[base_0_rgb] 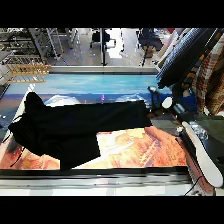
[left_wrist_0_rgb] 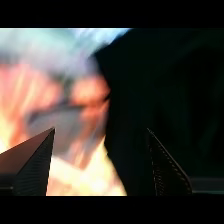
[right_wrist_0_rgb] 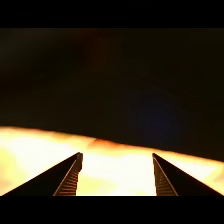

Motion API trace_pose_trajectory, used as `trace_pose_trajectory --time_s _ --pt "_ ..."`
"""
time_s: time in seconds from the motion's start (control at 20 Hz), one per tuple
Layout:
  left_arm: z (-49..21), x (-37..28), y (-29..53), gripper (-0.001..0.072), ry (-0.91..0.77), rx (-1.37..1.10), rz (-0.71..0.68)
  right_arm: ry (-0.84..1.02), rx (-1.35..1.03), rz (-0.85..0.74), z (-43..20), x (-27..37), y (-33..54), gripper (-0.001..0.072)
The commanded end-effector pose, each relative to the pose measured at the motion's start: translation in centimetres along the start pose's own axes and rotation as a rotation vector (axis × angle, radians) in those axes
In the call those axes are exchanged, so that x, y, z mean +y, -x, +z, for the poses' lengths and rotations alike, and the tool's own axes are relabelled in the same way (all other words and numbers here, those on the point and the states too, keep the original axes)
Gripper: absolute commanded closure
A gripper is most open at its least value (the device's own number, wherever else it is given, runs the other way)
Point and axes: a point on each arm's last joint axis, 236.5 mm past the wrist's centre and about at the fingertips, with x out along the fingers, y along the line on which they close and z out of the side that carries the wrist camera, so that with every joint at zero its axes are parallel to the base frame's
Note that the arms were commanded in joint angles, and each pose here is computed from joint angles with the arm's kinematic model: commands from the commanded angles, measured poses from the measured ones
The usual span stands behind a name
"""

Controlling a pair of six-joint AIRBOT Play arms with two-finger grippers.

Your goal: Fold the clothes and pants, and hang the long-sleeved shirts on hangers.

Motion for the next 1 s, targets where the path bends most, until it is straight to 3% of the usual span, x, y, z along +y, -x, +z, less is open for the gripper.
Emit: trace_pose_trajectory --time_s 0.0,0.1,0.4,0.45,0.5,0.55,0.6,0.8,0.85,0.95 --pt "-5.3 -0.4 -2.3 0.0108 0.059 0.12 -0.179 -0.015 0.211 0.309 -9.5 10.1 -1.0 0.0239" --pt "-5.7 -1.3 -3.7 0.0108 0.086 0.101 -0.212 0.062 0.286 0.323 -13.7 13.8 -3.1 0.0296" --pt "-4.9 -3.4 -6.3 0.0108 0.022 0.054 -0.173 0.228 0.274 0.267 -18.0 19.9 -8.3 0.0297" --pt "-4.7 -4.0 -6.6 0.0136 0.008 0.048 -0.17 0.256 0.291 0.255 -19.0 20.0 -9.0 0.0297" --pt "-4.7 -4.6 -6.9 0.0318 -0.007 0.047 -0.169 0.295 0.299 0.237 -19.7 20.1 -9.6 0.0296" --pt "-4.8 -5.2 -7.1 0.0556 -0.019 0.051 -0.171 0.32 0.296 0.227 -20.1 20.3 -10.2 0.0296" --pt "-4.9 -5.6 -7.3 0.0687 -0.028 0.056 -0.173 0.332 0.281 0.224 -20.3 20.7 -10.7 0.0296" --pt "-5.8 -6.1 -7.0 0.0692 -0.029 0.094 -0.196 0.314 0.2 0.187 -19.0 20.9 -13.3 0.0312" --pt "-6.0 -6.1 -6.8 0.0692 -0.024 0.103 -0.204 0.312 0.18 0.172 -18.2 20.8 -13.8 0.0389" --pt "-6.1 -6.0 -6.0 0.0692 -0.021 0.105 -0.211 0.307 0.13 0.128 -16.3 20.4 -14.2 0.0656"
